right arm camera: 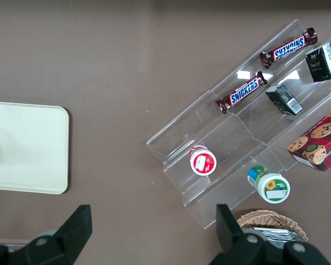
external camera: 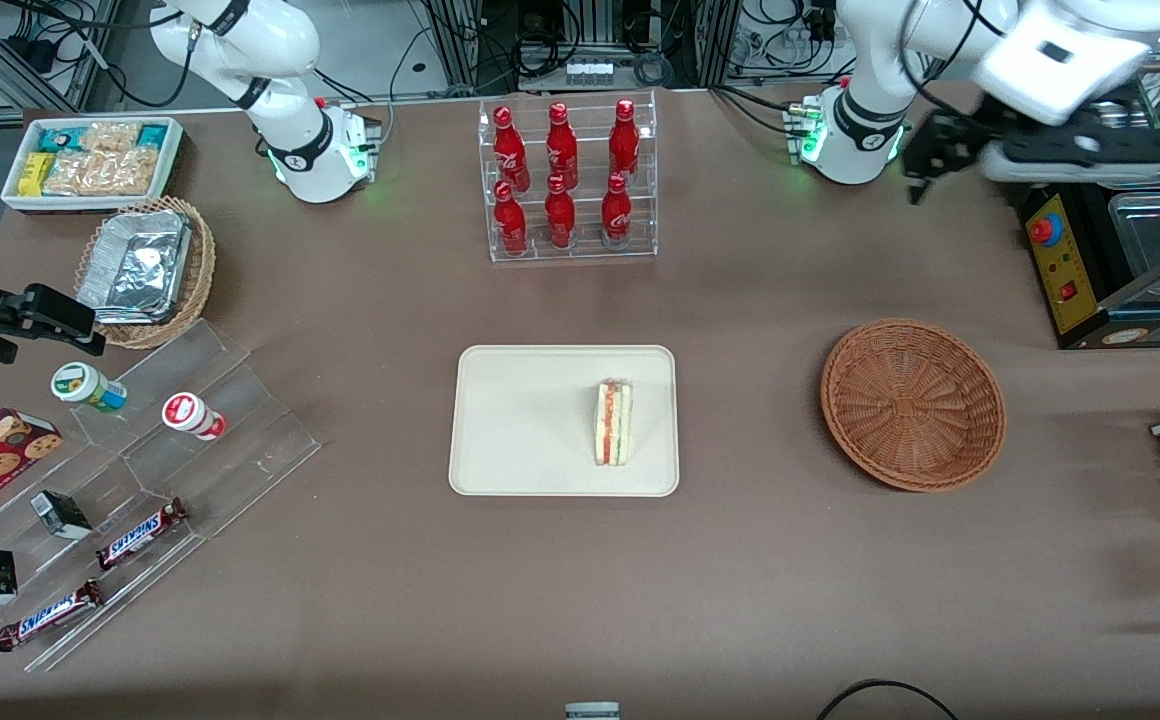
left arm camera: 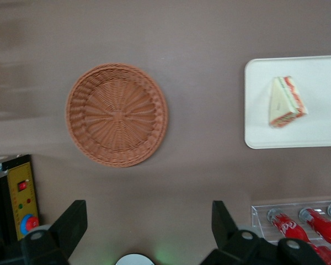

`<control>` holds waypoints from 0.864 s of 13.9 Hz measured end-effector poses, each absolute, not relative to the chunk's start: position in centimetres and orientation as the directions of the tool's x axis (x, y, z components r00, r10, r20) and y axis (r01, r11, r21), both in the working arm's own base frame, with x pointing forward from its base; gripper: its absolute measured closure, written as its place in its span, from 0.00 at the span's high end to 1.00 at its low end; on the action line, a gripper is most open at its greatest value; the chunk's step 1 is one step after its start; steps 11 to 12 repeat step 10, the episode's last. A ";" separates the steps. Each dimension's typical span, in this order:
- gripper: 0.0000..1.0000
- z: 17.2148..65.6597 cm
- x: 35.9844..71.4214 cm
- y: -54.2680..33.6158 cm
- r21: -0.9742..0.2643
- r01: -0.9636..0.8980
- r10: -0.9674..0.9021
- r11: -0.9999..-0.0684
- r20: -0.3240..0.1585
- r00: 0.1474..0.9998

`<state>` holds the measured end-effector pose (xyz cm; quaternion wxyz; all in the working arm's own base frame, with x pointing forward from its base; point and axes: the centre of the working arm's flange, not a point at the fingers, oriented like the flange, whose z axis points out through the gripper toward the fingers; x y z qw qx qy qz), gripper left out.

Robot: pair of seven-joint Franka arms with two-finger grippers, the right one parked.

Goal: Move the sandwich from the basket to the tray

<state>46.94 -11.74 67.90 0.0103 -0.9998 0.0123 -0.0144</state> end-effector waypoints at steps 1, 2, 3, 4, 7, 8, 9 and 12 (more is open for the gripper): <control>1.00 67.7 47.4 -10.2 -0.013 0.008 0.007 -1.000 0.022 1.000; 1.00 67.3 47.8 -8.7 0.004 0.037 0.038 -0.999 0.010 0.999; 1.00 67.0 48.1 -7.4 0.022 0.054 0.054 -0.998 -0.002 0.999; 1.00 66.6 48.4 -6.2 0.028 0.056 0.056 -0.998 -0.012 0.998; 1.00 65.6 49.1 -5.0 0.022 0.056 0.055 -0.998 -0.030 0.998; 1.00 65.3 49.2 -5.1 0.022 0.056 0.055 -0.998 -0.035 0.998; 1.00 65.1 49.3 -5.2 0.021 0.057 0.056 -0.998 -0.039 0.998; 1.00 65.0 49.4 -5.3 0.019 0.058 0.057 -0.998 -0.041 0.998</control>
